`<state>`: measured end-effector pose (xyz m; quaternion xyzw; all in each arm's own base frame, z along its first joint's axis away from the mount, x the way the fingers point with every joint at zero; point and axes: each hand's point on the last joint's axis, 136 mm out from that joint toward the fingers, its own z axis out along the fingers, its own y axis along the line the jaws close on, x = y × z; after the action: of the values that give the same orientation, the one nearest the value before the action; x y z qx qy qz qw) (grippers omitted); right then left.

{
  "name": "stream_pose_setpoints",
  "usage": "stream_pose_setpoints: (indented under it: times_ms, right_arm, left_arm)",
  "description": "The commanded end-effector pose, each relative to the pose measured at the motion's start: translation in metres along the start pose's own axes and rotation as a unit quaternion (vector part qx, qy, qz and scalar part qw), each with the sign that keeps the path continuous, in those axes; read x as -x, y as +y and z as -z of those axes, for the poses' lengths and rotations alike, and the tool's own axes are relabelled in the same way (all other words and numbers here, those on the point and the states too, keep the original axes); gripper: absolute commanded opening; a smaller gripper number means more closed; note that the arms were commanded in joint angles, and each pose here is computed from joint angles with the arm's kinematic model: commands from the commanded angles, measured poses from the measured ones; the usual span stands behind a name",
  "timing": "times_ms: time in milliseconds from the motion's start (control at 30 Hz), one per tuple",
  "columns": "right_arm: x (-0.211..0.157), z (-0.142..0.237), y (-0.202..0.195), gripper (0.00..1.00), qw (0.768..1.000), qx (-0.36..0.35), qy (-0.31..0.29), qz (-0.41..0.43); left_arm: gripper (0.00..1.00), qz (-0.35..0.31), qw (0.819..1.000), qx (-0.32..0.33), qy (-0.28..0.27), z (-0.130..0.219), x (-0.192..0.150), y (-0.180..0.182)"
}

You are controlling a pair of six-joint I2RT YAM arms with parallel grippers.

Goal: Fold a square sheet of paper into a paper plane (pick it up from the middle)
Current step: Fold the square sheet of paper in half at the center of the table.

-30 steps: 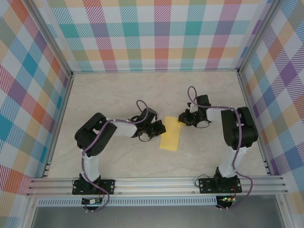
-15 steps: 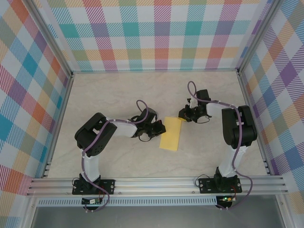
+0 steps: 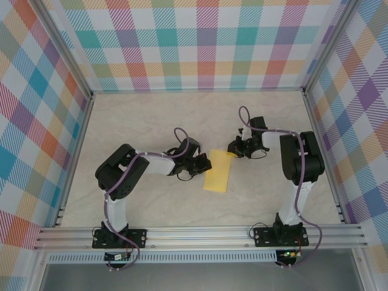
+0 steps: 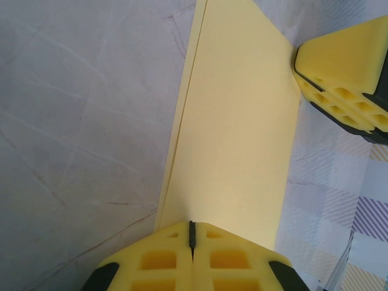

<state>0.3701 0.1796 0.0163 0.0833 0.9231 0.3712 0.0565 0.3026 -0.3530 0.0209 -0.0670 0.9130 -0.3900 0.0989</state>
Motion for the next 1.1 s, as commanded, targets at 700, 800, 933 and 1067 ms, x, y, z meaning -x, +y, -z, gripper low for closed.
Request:
stream_pose_setpoints:
  times_ms: [700, 800, 933, 1067]
  right_arm:
    - [-0.013, -0.009, -0.031, 0.12, 0.999, -0.035, 0.005, -0.032]
    - [-0.01, 0.002, -0.015, 0.12, 0.999, -0.019, 0.001, -0.029]
    - [-0.003, 0.028, 0.018, 0.14, 1.0, 0.012, -0.022, 0.007]
    - [-0.016, 0.048, 0.047, 0.15, 0.998, 0.059, -0.024, 0.03]
  left_arm:
    - [0.0, 0.011, 0.997, 0.066, 0.041, -0.003, -0.032, 0.042]
    - [0.0, 0.009, 0.997, 0.065, 0.042, -0.003, -0.032, 0.04]
    - [0.0, 0.009, 0.997, 0.066, 0.042, -0.003, -0.032, 0.04]
    - [0.0, 0.01, 0.997, 0.067, 0.039, -0.001, -0.031, 0.041]
